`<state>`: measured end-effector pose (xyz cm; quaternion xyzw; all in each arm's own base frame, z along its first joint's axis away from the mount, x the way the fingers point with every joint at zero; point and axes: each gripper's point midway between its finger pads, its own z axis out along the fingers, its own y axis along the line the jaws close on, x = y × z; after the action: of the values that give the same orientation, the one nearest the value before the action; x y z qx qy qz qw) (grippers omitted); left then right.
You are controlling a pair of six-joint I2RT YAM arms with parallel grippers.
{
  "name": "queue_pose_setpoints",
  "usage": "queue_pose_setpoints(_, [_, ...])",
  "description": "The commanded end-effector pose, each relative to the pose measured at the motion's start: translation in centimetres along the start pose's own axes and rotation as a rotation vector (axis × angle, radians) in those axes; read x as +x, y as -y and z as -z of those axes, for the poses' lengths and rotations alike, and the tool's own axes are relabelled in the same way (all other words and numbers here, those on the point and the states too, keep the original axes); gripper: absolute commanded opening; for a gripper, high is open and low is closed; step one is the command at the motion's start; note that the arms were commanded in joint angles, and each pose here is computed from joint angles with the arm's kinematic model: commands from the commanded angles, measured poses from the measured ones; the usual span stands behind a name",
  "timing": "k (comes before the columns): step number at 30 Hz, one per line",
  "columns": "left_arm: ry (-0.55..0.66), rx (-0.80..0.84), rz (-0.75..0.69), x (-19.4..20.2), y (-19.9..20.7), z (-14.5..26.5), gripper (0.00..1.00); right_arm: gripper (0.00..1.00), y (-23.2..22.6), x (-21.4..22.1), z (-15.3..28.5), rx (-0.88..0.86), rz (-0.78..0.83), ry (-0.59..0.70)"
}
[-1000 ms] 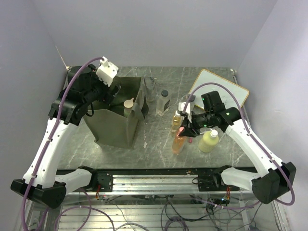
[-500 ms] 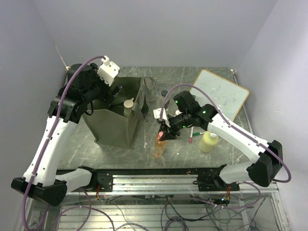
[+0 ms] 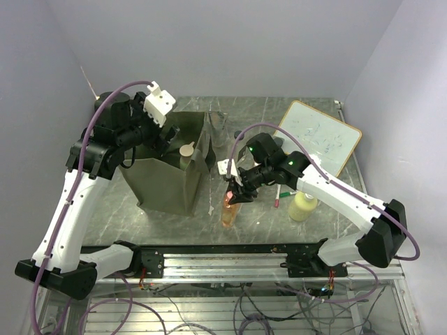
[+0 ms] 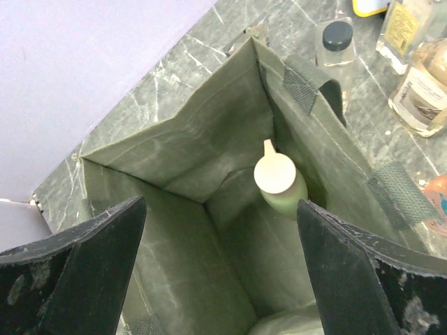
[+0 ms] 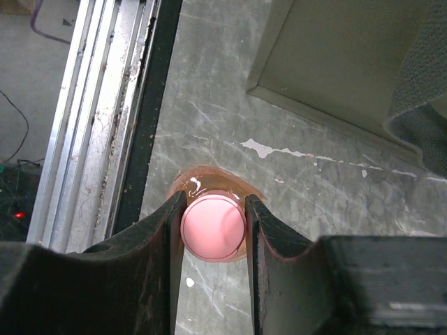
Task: Place the personal care products into the canvas bag
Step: Move the care product at the center of the board.
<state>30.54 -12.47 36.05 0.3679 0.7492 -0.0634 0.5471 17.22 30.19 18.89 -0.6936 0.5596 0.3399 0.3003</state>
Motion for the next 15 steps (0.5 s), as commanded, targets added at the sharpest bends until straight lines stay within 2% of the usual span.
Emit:
queue_pose_setpoints(1, [0.073,0.050,0.002,-2.2,0.7,1.1,0.99,0.38,1.2,-1.7,0.3,0.045,0.074,0.045])
queue_pose_setpoints(2, [0.073,0.054,0.002,-2.2,0.7,1.1,0.99,0.44,1.1,-1.7,0.3,0.042,0.071,0.043])
queue_pose_setpoints(5, [0.070,0.074,-0.007,-2.2,1.0,1.1,0.99,0.53,1.0,-1.6,0.2,0.033,0.066,0.044])
queue_pose_setpoints(11, [0.078,0.135,-0.024,-2.4,2.0,1.3,0.99,0.79,0.8,-2.3,0.7,0.042,0.067,0.064])
queue_pose_setpoints(15, [0.106,0.202,-0.026,-3.7,2.9,1.5,0.99,0.84,1.0,-3.3,2.4,0.103,0.085,0.072])
